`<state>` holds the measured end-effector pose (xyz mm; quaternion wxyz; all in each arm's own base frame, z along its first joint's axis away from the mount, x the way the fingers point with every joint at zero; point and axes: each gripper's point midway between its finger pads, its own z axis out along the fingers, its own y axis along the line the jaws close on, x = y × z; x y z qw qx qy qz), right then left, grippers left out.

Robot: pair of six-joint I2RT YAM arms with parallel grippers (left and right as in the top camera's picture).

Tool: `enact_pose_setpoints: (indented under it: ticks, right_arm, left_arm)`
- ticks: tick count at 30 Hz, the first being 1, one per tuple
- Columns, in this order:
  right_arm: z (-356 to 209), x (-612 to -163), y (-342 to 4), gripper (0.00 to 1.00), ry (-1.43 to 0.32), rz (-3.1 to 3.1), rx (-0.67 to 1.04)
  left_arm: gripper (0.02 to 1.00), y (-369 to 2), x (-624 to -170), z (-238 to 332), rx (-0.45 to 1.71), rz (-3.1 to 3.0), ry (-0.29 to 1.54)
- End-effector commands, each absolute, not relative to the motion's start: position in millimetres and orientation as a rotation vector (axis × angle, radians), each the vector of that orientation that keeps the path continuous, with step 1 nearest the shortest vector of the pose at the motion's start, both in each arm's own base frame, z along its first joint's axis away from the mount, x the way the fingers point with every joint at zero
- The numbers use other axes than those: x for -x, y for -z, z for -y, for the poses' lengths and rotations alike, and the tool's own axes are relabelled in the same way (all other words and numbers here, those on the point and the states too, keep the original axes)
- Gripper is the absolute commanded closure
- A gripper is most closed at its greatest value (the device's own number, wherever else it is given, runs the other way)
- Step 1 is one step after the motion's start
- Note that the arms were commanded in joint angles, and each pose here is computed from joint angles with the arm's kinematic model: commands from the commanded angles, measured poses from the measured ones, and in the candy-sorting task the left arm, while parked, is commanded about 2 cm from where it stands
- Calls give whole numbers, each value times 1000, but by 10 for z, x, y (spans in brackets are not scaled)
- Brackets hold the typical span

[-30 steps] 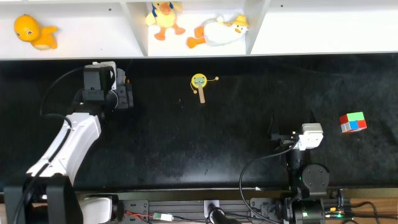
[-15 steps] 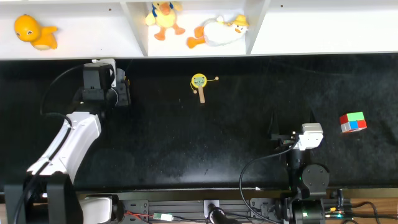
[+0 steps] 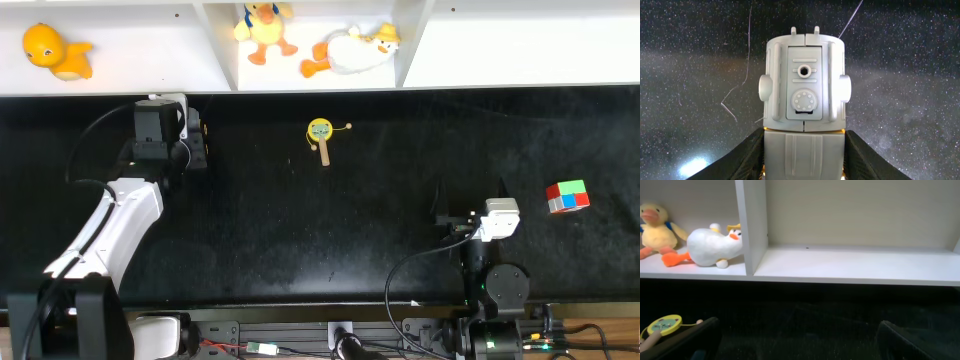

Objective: Store Toys

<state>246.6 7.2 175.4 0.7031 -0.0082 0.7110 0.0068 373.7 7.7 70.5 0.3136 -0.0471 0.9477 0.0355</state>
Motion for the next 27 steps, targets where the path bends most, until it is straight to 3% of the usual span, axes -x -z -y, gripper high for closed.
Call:
enact_pose_setpoints:
  ticks: [1,12,27]
  right_arm:
    - [-95,-2467,-1722,5,-24,-1581,27]
    - [-96,-2467,-1723,5,-24,-1580,27]
    - [-96,-2467,-1722,7,-24,-1581,27]
  left_arm:
    - [671,-979,-3651,-73,99,-2469,-96]
    - [667,-1768,-3461,-129,122,-2270,-106]
    - [728,-1984,-4125,-73,119,-2158,-70]
